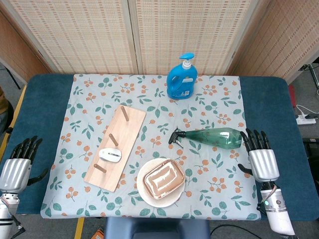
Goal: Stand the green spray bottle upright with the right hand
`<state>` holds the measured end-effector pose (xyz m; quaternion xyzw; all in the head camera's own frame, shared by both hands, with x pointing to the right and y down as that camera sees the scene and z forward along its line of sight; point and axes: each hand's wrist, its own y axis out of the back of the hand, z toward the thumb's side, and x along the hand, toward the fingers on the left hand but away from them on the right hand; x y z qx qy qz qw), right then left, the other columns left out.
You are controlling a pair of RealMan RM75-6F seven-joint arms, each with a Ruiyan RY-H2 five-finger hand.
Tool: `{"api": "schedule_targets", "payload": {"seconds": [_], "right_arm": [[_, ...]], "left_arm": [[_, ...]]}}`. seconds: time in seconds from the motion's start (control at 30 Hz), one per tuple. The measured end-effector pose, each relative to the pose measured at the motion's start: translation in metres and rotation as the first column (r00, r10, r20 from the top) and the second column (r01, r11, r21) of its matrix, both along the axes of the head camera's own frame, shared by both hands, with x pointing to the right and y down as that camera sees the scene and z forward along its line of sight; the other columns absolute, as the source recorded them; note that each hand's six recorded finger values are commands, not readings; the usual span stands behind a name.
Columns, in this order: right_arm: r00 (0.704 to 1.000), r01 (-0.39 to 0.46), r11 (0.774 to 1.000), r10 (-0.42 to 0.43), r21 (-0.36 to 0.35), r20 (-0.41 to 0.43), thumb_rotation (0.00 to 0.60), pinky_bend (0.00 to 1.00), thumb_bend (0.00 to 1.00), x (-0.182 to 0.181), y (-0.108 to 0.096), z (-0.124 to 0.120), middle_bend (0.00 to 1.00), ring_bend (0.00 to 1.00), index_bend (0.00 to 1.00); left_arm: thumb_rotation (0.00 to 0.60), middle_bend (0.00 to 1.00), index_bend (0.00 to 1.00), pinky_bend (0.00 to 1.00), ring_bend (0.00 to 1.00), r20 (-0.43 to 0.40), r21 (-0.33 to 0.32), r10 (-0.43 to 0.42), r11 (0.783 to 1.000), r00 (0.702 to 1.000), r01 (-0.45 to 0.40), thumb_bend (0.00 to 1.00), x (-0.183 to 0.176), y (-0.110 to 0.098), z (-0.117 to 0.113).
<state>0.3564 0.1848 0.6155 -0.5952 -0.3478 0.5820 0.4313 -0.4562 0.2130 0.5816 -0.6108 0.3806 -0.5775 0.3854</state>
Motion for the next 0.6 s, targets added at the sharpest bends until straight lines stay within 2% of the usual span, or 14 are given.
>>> {"api": "schedule_targets", "payload": {"seconds": [0.4,0.6], "right_arm": [[1.000,0.016,1.000,-0.016,-0.010,0.003,0.600,0.00,0.00,-0.008,0.002,0.005,0.03,0.00,0.02],[1.000,0.031,1.000,-0.031,0.007,0.007,0.600,0.00,0.00,-0.016,-0.010,0.006,0.03,0.00,0.06]], "left_arm": [[0.600,0.00,0.00,0.11,0.00,-0.012,0.011,-0.002,1.000,1.000,0.002,0.23,0.000,0.001,-0.004],[0.600,0.00,0.00,0.11,0.00,-0.007,-0.002,0.003,1.000,1.000,-0.003,0.23,0.001,0.000,-0.001]]}}
